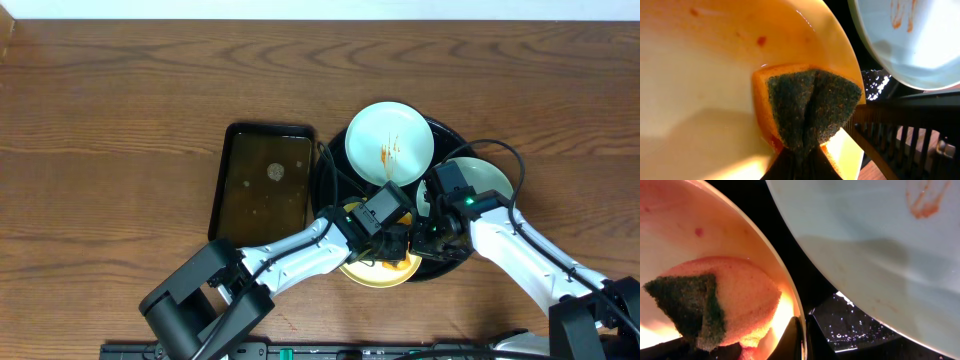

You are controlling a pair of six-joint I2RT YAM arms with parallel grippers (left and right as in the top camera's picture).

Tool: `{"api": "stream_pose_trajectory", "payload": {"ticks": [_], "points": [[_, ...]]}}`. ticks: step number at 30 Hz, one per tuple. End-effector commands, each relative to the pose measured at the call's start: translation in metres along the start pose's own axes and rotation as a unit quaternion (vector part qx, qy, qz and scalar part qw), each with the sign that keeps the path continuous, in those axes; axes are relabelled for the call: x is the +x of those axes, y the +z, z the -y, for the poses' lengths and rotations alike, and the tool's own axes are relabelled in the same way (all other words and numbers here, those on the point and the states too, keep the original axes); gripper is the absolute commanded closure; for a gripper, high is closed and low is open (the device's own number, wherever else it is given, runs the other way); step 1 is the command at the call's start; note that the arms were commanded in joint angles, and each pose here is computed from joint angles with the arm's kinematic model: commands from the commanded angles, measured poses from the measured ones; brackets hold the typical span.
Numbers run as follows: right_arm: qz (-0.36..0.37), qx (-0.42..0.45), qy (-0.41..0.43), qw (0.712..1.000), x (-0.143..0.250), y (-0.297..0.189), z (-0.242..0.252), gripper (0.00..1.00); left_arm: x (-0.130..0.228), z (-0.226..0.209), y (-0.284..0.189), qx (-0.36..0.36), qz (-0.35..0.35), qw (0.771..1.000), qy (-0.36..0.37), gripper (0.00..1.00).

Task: Clean dirty plates on tray and stack at the side
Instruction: 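Scrub the yellow plate surface with the sponge while right gripper holds rim, then return the sponge to the water tray with the left gripper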

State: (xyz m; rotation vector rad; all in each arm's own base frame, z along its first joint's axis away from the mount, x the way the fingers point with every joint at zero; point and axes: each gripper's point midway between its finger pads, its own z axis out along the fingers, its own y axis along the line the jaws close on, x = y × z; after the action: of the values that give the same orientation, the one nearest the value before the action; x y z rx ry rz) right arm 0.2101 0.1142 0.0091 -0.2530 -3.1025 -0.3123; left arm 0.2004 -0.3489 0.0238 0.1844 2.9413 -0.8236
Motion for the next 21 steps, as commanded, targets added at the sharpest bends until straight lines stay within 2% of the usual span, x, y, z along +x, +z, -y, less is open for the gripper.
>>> {"api": "stream_pose_trajectory", "payload": {"ticks": [1,6,13,21], "points": [[-0.002,0.012,-0.002,1.000,0.002,0.001,0.002,0.99,-0.012,-0.025,0.006,-0.047,0.026,0.998,0.022,0.92],[-0.001,0.013,-0.002,1.000,0.001,0.001,0.002,0.99,-0.046,-0.051,-0.007,-0.086,0.078,0.993,0.036,0.92],[-0.001,0.012,-0.002,1.000,0.001,0.001,0.002,0.99,-0.082,-0.070,-0.033,-0.089,0.115,0.988,0.044,0.92],[0.002,0.013,-0.003,1.000,0.000,0.001,0.002,0.98,-0.097,-0.059,-0.077,-0.071,0.153,0.983,0.075,0.92]]}}
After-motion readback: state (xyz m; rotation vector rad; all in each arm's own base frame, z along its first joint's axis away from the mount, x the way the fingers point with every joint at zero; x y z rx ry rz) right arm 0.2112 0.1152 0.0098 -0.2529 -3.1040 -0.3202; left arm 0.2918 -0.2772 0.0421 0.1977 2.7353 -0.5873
